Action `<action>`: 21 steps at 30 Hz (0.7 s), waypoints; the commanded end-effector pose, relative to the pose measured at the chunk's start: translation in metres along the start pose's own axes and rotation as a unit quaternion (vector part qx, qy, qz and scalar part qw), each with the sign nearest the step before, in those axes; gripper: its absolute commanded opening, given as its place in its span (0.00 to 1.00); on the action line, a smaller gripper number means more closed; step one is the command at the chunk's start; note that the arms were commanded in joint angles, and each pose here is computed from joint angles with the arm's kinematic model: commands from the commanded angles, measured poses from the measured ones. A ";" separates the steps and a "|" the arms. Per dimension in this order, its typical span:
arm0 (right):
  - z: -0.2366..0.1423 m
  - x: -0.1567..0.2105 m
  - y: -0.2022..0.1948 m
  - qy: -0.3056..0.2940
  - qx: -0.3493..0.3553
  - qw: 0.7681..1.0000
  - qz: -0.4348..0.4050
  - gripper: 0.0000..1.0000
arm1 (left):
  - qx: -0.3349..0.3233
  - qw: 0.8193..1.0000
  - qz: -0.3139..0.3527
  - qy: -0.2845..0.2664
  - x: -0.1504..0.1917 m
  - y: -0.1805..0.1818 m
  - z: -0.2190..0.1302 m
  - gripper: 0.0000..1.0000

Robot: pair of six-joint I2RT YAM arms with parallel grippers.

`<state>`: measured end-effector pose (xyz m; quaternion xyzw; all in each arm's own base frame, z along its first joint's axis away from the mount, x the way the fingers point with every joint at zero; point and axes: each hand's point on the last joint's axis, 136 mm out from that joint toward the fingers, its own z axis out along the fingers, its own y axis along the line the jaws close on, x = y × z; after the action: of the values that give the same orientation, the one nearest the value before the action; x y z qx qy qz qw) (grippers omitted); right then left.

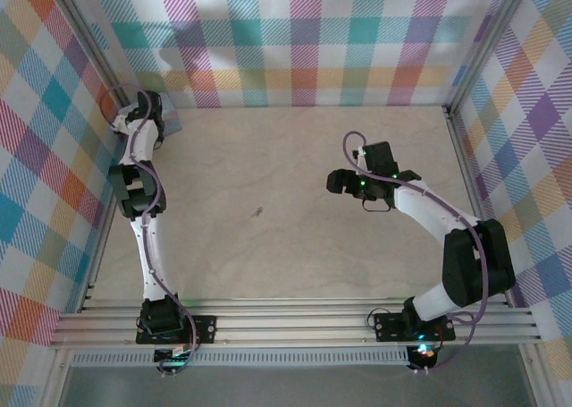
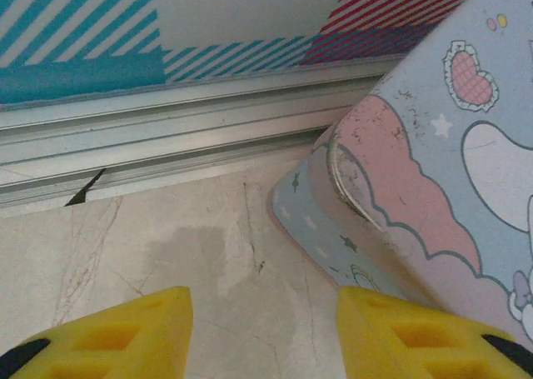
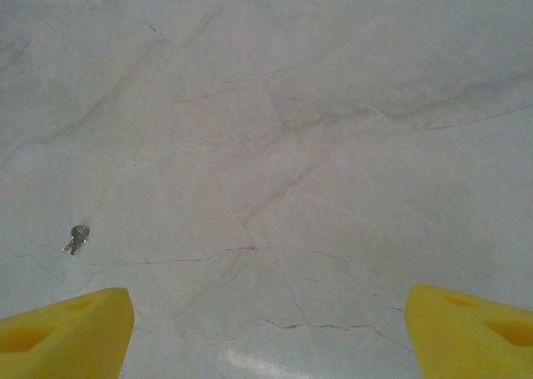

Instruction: Unlock a padlock with a key

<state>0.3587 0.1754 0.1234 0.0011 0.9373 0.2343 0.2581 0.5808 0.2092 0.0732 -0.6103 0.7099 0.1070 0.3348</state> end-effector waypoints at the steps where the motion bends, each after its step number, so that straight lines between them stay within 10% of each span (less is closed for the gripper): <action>1: 0.002 -0.004 0.007 0.001 -0.003 1.000 0.000 0.85 | 0.059 0.998 -0.015 -0.010 -0.037 -0.020 -0.040 0.49; 21: 0.019 -0.004 0.014 0.021 0.003 1.000 -0.020 0.85 | 0.075 0.996 -0.048 -0.033 -0.039 -0.039 -0.014 0.50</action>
<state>0.3676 0.1920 0.1136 -0.0125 0.9424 0.2303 0.2422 0.6154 0.2132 0.1334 -0.6035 0.6792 0.0461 0.4151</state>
